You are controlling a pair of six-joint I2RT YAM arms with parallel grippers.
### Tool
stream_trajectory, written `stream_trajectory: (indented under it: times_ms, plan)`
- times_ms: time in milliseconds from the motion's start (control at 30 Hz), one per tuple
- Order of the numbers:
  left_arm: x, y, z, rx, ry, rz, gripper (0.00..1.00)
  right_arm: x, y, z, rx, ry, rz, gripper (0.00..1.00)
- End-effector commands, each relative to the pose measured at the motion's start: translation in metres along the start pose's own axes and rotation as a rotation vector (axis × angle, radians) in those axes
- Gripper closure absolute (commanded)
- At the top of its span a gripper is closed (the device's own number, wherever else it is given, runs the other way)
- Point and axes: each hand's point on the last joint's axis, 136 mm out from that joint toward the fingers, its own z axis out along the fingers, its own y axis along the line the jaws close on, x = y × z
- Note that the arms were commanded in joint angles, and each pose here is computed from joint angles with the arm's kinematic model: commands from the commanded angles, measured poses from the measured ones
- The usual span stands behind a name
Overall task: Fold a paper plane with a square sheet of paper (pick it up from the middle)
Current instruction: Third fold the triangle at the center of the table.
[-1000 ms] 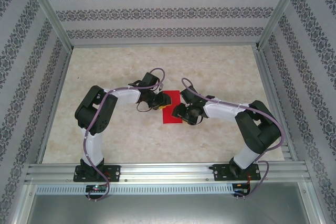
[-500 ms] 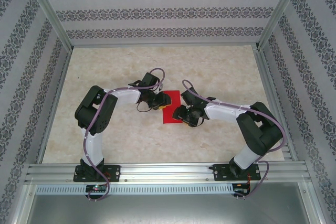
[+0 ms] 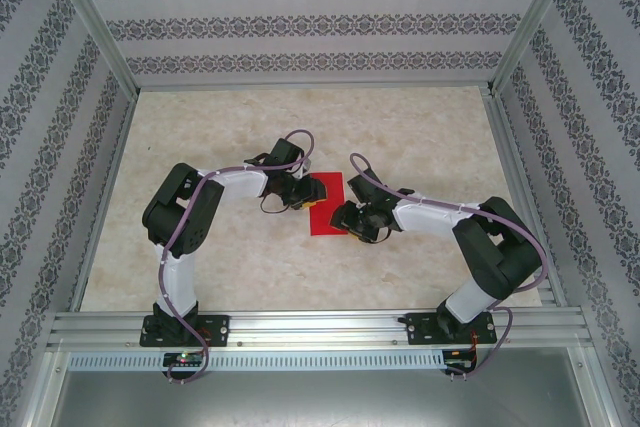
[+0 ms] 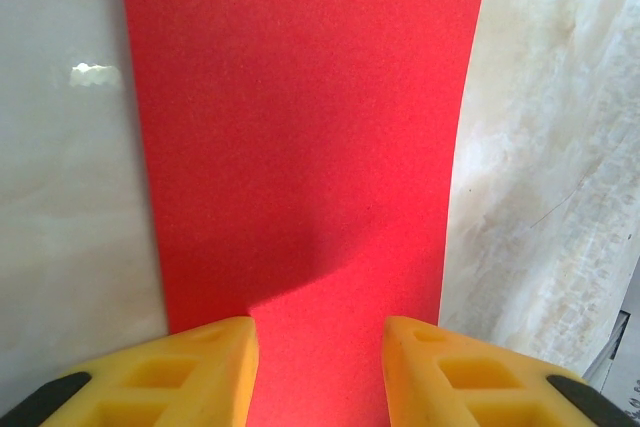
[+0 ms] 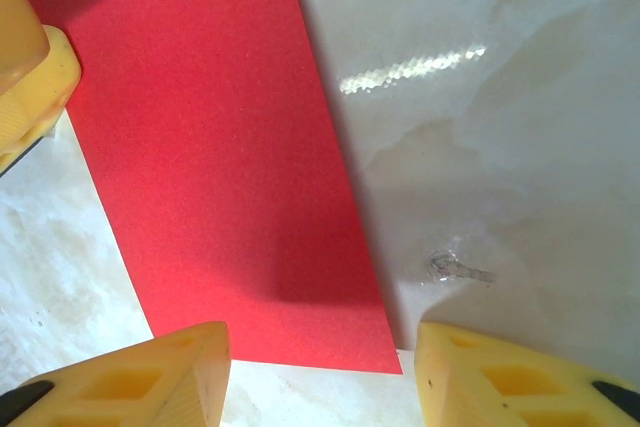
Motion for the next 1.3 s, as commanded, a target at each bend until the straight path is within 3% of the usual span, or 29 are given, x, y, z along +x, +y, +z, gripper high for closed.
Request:
stream_trajectory:
  times_ms: [0,700,933,1267]
  plan:
    - [0.025,0.062,0.014,-0.178,0.061,-0.104,0.60,-0.005,0.031,-0.001,-0.144,-0.014,-0.041,0.49]
    - [0.027,0.064,0.016,-0.182,0.069,-0.107,0.59,-0.021,0.053,-0.014,-0.327,-0.117,-0.034,0.49]
    - [0.026,0.065,0.016,-0.183,0.069,-0.103,0.59,-0.043,0.054,-0.009,-0.385,-0.155,-0.041,0.50]
    - [0.026,0.064,0.015,-0.183,0.067,-0.099,0.60,-0.033,0.036,-0.001,-0.332,-0.094,0.022,0.55]
